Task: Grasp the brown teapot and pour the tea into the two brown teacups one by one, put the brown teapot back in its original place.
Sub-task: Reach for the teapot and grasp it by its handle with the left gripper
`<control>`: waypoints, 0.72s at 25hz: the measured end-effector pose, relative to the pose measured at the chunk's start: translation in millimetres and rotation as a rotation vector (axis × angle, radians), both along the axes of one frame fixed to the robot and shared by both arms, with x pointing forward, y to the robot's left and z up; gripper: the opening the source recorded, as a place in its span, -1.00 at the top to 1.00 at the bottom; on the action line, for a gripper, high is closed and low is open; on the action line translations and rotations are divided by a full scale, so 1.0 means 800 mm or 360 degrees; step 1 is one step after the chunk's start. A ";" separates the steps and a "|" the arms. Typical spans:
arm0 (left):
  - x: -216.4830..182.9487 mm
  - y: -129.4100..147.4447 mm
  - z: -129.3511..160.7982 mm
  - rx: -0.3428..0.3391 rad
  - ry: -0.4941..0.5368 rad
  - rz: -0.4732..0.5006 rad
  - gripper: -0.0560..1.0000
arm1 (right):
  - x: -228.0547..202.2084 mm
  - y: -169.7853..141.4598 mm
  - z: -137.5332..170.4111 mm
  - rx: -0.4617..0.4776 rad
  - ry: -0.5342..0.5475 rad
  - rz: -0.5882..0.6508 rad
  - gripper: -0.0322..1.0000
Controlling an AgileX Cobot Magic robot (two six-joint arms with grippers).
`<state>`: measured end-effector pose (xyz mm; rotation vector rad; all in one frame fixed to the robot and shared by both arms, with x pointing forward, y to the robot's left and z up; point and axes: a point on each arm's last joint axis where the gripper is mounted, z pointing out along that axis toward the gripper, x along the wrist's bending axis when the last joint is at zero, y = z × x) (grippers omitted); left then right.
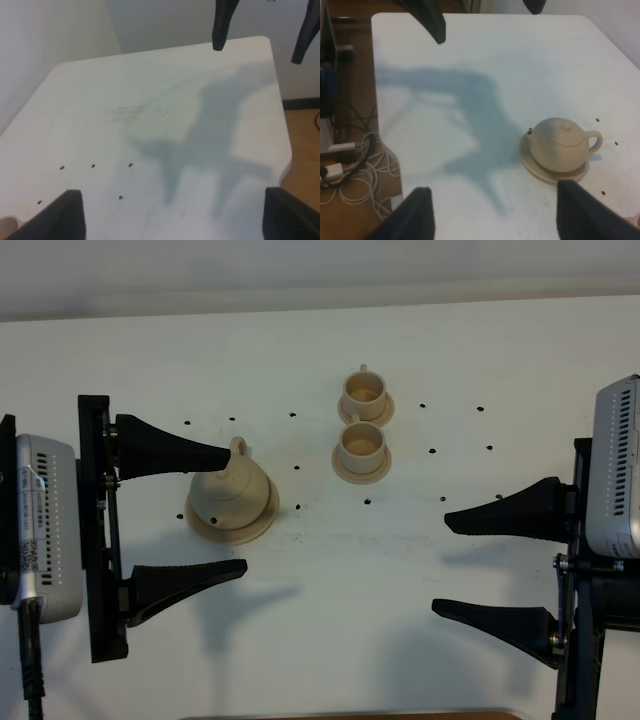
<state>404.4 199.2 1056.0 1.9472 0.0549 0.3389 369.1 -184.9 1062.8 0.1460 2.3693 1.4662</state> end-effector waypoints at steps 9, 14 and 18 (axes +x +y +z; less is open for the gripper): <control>0.000 0.000 0.000 0.0000 0.0000 0.0000 -0.56 | 0.000 0.000 0.000 0.0002 0.0005 -0.0010 -0.06; 0.009 0.004 -0.002 0.0002 0.0079 0.0176 -0.56 | 0.013 -0.005 0.002 0.0077 0.0089 -0.0258 -0.06; 0.026 0.014 -0.006 0.0025 0.0149 0.0499 -0.56 | 0.024 -0.012 0.003 0.0104 0.0086 -0.0470 -0.06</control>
